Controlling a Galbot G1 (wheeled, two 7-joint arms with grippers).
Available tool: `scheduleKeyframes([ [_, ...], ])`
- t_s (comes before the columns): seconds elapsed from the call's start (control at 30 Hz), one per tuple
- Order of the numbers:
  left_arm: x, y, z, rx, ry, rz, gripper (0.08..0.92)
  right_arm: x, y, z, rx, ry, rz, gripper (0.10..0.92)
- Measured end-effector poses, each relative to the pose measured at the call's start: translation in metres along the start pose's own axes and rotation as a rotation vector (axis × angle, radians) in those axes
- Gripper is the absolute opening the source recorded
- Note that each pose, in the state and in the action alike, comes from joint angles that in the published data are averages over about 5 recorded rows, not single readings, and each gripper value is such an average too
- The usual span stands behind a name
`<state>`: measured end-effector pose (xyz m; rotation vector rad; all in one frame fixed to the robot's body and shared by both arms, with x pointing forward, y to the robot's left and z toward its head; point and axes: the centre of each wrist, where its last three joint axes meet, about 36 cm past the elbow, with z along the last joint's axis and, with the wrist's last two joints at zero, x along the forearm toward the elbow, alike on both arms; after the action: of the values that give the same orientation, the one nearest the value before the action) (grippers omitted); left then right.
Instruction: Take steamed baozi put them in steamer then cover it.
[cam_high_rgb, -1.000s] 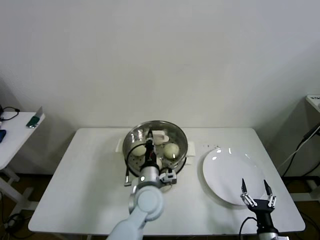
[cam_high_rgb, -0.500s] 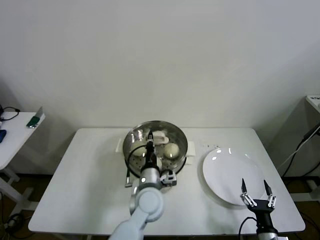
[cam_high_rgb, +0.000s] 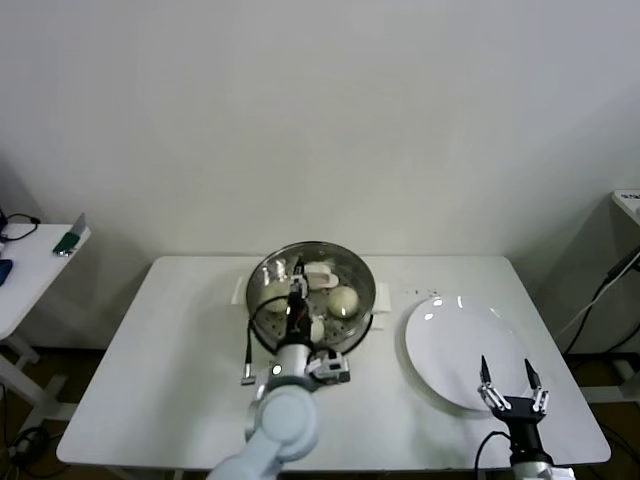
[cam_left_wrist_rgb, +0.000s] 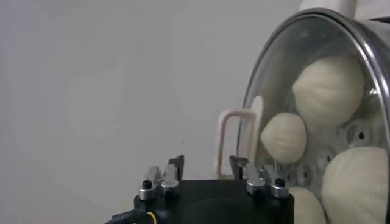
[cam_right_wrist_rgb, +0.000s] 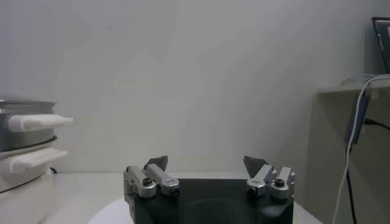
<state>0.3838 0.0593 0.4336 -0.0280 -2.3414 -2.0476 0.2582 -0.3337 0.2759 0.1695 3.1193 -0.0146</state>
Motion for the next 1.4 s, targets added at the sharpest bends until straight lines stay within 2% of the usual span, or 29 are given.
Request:
scheduleKeyframes([
  [0.27, 0.022, 0.029, 0.032, 0.132, -0.068, -0.022, 0.775, -0.001, 0.005, -0.005, -0.012, 0.020, 0.003, 0.823],
  [0.4, 0.025, 0.040, 0.056, 0.262, -0.100, -0.028, 0.818, -0.004, 0.008, -0.009, -0.012, 0.018, 0.001, 0.823],
  [0.5, 0.024, 0.046, 0.083, 0.396, -0.106, -0.018, 0.822, -0.007, 0.012, -0.013, -0.013, 0.012, -0.008, 0.823],
  [0.73, 0.029, 0.048, 0.162, 0.730, -0.077, 0.027, 0.823, -0.008, 0.018, -0.014, -0.007, 0.006, -0.025, 0.823],
  [0.93, 0.048, 0.021, 0.215, 0.969, -0.052, 0.060, 0.823, -0.009, 0.020, -0.011, -0.006, 0.005, -0.034, 0.823],
  [1.13, 0.067, -0.015, 0.243, 1.124, -0.017, 0.062, 0.823, -0.008, 0.021, -0.005, -0.009, 0.015, -0.041, 0.823],
  [1.4, 0.094, -0.060, 0.259, 1.249, 0.043, 0.065, 0.823, -0.008, 0.022, -0.002, -0.015, 0.024, -0.044, 0.823],
])
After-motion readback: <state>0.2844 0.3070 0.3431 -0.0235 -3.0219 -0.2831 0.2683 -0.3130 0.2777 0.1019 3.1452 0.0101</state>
